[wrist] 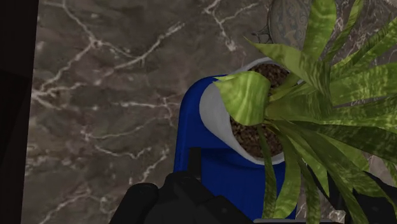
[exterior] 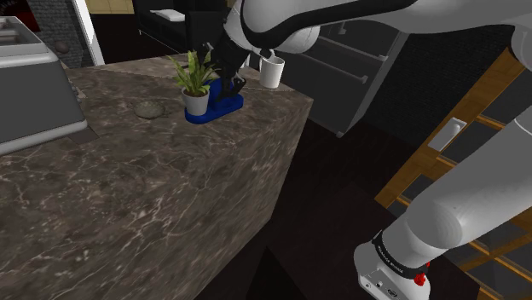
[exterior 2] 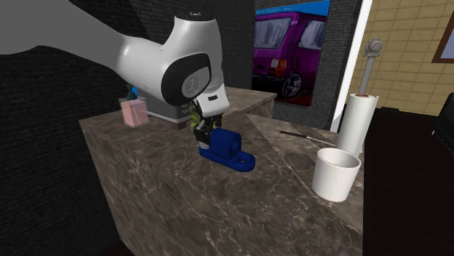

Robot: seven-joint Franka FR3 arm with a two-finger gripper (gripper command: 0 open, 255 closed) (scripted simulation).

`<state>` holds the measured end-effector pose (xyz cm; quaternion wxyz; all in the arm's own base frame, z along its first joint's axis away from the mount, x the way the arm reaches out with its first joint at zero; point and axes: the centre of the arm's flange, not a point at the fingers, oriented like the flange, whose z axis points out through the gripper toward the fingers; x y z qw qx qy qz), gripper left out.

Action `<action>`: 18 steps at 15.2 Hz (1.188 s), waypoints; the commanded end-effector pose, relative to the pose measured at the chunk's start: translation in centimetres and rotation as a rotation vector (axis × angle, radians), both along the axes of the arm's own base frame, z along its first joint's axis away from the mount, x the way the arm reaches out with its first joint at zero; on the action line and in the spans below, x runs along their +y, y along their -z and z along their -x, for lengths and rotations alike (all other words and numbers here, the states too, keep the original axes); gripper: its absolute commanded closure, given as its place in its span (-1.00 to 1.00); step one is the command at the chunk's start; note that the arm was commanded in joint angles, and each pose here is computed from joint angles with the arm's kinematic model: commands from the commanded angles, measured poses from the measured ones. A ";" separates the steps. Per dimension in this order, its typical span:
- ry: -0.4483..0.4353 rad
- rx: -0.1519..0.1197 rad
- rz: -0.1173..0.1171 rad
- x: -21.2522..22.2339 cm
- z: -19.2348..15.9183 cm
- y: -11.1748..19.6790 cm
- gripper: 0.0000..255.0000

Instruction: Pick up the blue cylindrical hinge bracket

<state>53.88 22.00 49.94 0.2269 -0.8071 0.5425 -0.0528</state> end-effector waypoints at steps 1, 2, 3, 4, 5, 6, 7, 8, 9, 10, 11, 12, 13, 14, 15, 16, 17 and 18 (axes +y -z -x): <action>0.000 0.005 0.001 0.0 -0.1 0.1 1.00; 0.000 0.005 0.001 0.0 -0.1 -0.4 1.00; 0.000 0.005 0.001 0.0 -0.1 -0.9 1.00; 0.000 0.005 0.001 0.0 -0.1 -1.4 1.00; 0.000 0.005 0.001 0.0 -0.1 -2.0 1.00; 0.000 0.005 0.001 0.0 -0.1 -2.5 1.00; 0.000 0.005 0.001 0.0 -0.1 -3.0 1.00; 0.000 0.005 0.001 0.0 -0.1 -3.6 1.00; 0.000 0.005 0.001 0.0 -0.1 -4.1 1.00; 0.000 0.005 0.001 0.0 -0.1 -4.6 1.00; 0.000 0.005 0.001 0.0 -0.1 -5.1 1.00; 0.000 0.005 0.001 0.0 -0.1 -5.7 1.00; 0.000 0.005 0.001 0.0 -0.1 -6.2 1.00; 0.000 0.005 0.001 0.0 -0.1 -6.7 1.00; 0.000 0.005 0.001 0.0 -0.1 -7.3 1.00; 0.000 0.005 0.001 0.0 -0.1 -7.8 1.00; 0.000 0.005 0.001 0.0 -0.1 -7.9 1.00; 0.000 0.005 0.001 0.0 -0.1 -7.9 1.00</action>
